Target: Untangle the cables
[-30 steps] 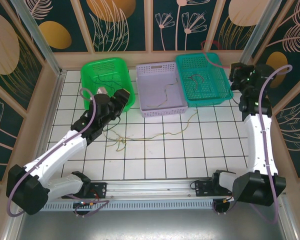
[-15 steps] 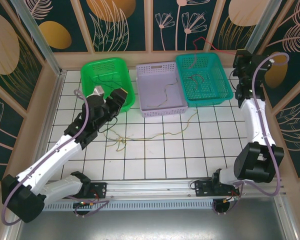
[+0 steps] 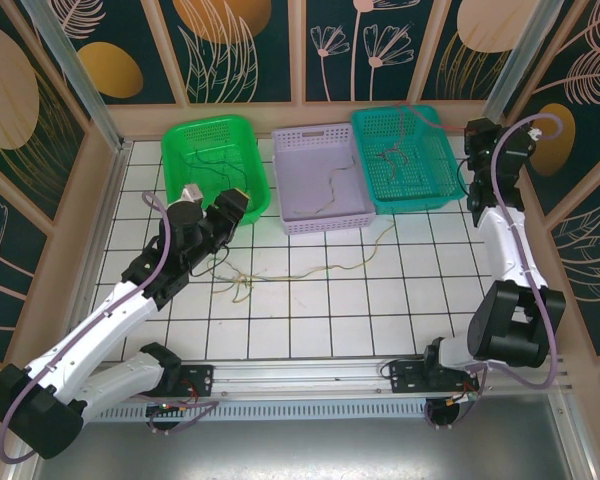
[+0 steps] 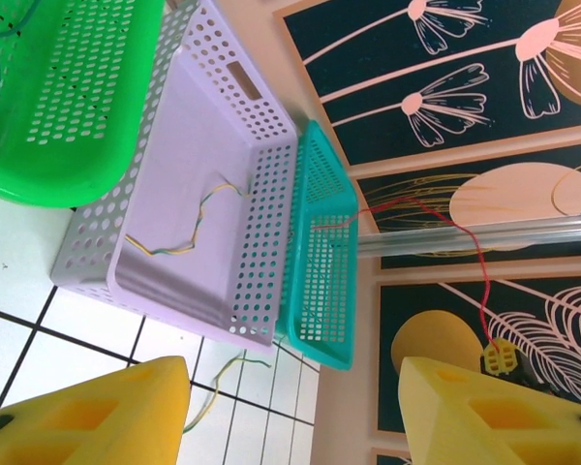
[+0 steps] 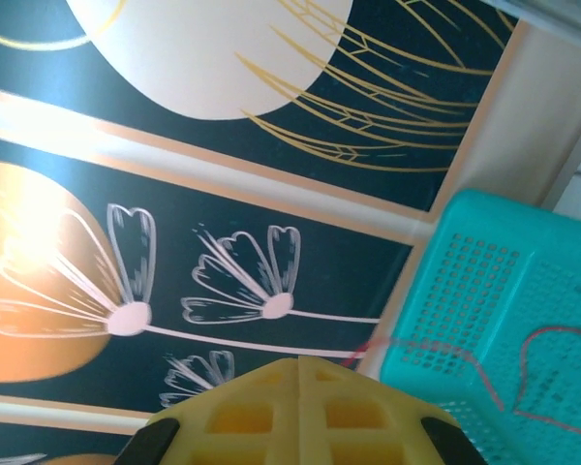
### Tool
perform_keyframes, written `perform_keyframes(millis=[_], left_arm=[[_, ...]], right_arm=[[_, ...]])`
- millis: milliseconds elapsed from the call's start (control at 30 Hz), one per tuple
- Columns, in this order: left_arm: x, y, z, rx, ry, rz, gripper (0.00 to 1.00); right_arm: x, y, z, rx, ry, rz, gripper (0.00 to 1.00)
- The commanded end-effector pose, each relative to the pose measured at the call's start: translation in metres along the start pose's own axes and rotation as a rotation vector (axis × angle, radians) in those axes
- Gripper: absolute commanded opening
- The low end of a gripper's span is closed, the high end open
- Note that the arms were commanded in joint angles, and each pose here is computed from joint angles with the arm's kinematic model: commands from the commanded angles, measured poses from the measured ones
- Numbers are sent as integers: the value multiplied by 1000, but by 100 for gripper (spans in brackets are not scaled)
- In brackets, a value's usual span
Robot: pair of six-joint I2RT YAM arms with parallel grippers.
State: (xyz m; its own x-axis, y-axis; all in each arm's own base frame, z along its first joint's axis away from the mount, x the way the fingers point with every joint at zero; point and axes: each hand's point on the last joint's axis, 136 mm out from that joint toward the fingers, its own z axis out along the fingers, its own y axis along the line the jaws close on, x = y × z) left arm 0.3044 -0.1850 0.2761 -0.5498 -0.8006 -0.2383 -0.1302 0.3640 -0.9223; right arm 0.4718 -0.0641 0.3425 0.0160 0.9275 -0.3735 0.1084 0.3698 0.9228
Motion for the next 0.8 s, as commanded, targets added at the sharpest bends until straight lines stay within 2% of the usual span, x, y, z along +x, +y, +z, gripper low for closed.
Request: perform_keyframes(millis=[0,133,267,400,533,667,767], left_arm=[[5,-3,-5,14,36,8,59],[7,-4,-15,16,51,32,59],[9,1,-25,10,56,28,59],[8,9,-33,-4,45,10,59],[7,12,-37,2,36,-8,58],[8,13,-37,1,38,-9,58],[7,12,-37,3,36,-9,58]], right_arm=[[10,-24,14,45,11,-167,0],[23,-50,26,49,15,-234,0],[31,-35,35,-42,-5,-316,0],[43,-31,50,-28,13,-405,0],[77,-65,59,59,83,-465,0],[104,-117,57,226,187,-466,0],[99,-151,46,380,185,-480,0]])
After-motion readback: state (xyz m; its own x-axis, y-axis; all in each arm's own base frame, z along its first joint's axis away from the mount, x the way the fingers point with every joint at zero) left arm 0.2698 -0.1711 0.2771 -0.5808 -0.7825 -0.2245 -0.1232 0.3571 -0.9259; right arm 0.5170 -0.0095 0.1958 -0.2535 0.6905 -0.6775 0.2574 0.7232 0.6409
